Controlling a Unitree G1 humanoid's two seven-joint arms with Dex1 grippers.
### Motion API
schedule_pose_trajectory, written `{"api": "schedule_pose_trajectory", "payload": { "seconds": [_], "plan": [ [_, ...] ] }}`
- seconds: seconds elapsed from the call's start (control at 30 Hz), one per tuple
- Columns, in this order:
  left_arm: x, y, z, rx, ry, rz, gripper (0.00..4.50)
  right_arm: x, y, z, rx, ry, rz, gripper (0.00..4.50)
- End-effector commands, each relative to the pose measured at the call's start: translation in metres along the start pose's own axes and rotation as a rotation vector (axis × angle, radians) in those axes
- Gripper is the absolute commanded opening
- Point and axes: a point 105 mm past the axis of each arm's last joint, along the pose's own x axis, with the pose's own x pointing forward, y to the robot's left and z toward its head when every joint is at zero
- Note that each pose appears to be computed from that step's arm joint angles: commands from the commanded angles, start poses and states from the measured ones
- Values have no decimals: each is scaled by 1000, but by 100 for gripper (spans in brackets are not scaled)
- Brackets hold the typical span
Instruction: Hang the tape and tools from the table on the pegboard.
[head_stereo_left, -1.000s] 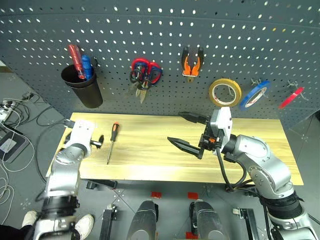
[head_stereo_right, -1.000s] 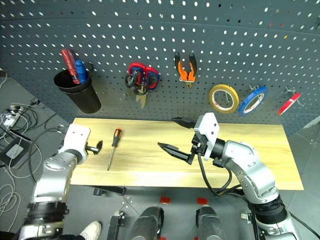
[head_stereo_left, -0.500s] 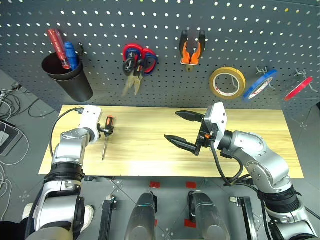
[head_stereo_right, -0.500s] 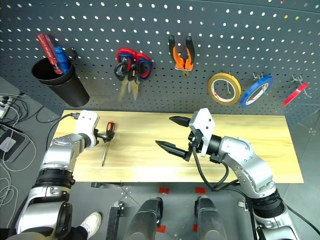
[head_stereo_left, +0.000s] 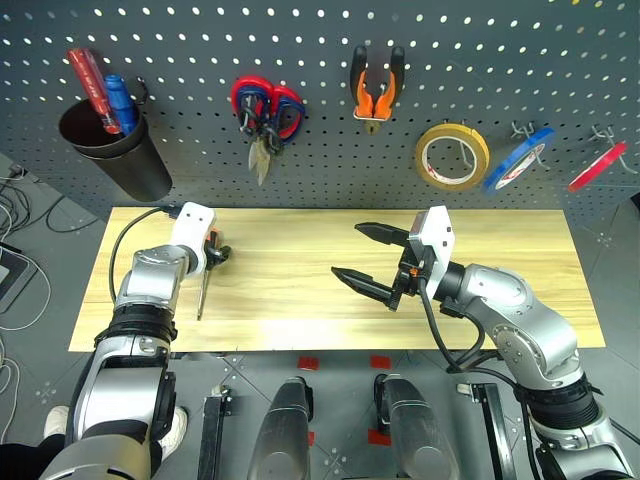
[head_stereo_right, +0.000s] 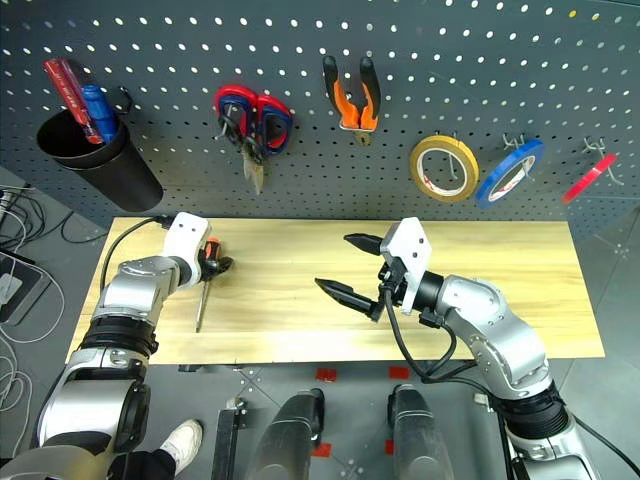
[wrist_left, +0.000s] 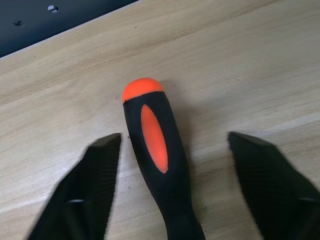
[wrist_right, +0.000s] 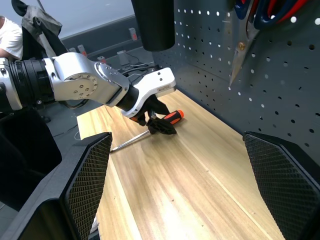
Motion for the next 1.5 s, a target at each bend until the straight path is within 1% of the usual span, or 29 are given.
{"api": "schedule_pose_trajectory", "payload": {
  "seconds": [0.03, 0.13, 0.17, 0.33, 0.4, 0.57, 0.67, 0.8, 0.87, 0.97, 1.03, 1.1, 1.27, 1.37, 1.5],
  "plan": [
    [-2, 5, -7, 14, 37, 23, 203, -3, 1, 7, -26, -33, -1, 450],
    [-2, 4, -7, 13, 36, 20, 110, -3, 0, 7, -25, -36, -4, 450],
    [-3, 5, -6, 14, 36, 20, 99, -3, 0, 7, -25, -38, -4, 450],
    [-4, 4, -5, 20, 27, 17, 99, -2, -1, 8, -22, -54, 8, 450],
    [-6, 0, -3, 57, 9, 10, 99, -3, -2, 9, -23, -63, 12, 450],
    [-24, -17, 11, 212, -99, 9, 99, -13, -3, 20, -20, -111, 29, 450],
    [-37, -28, 18, 271, -157, 14, 99, -16, -2, 22, -18, -119, 32, 450],
    [-72, -48, 41, 346, -328, 57, 99, -24, -3, 28, -23, -151, -17, 450],
    [-86, -51, 48, 343, -387, 97, 99, -25, -3, 29, -20, -168, -35, 450],
    [-120, -67, 76, 326, -540, 158, 99, -22, -2, 32, -11, -207, -60, 450],
    [-133, -72, 88, 305, -599, 192, 99, -20, -2, 33, -5, -228, -70, 450],
    [-145, -71, 104, 286, -668, 247, 99, -17, -3, 37, -3, -257, -78, 450],
    [-162, -69, 127, 269, -769, 315, 99, -14, -7, 43, -3, -292, -89, 450],
    [-178, -60, 148, 276, -863, 390, 99, -12, -9, 46, -6, -317, -92, 450],
    [-185, -42, 170, 273, -929, 468, 99, -7, -13, 52, -15, -351, -97, 450]
  ]
}}
